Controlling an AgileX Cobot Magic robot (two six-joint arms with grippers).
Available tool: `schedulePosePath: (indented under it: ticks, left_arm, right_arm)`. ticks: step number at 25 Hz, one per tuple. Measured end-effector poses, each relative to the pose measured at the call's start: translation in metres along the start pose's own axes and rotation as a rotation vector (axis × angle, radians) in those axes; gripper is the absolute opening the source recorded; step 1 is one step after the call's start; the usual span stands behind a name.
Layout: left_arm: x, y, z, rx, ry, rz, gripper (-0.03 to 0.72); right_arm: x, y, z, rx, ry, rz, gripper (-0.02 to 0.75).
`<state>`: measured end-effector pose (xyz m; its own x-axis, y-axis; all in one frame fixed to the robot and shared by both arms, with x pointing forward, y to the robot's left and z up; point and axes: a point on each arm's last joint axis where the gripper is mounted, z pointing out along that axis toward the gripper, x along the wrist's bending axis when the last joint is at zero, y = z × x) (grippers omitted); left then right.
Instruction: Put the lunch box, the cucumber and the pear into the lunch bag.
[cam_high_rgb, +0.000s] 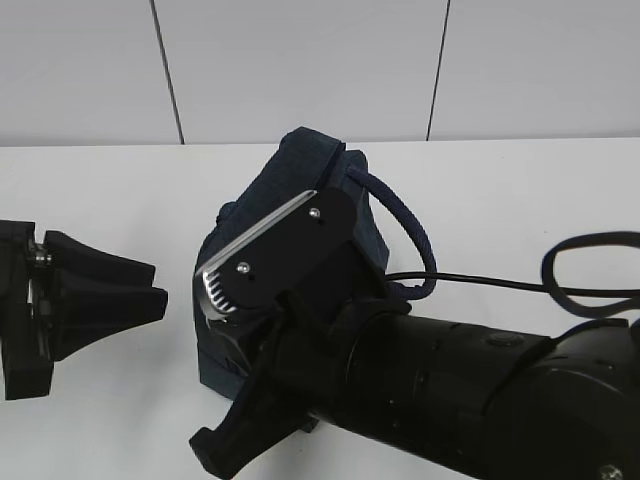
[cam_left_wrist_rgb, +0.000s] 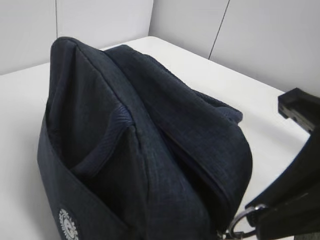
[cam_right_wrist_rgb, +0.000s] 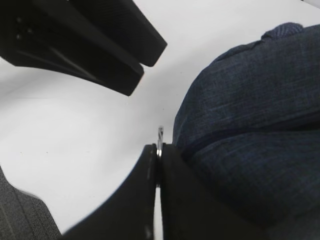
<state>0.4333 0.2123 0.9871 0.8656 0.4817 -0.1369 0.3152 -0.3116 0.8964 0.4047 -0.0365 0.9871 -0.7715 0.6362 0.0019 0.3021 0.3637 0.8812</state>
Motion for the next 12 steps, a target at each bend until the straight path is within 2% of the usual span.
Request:
schedulePosePath:
  ticks: [6,10,12]
  left_arm:
    - [0.010,0.006,0.008,0.001,-0.011,0.003,0.246]
    - [0.005,0.012,0.019,0.010,-0.050,0.034,0.246]
    - [0.004,0.015,0.023,0.027,-0.036,0.056,0.246]
  right_arm:
    - [0.000,0.000,0.000,0.000,0.001,0.000,0.006]
    - [0.000,0.000,0.000,0.000,0.001,0.000,0.006]
    - [0.000,0.000,0.000,0.000,0.001,-0.001,0.006]
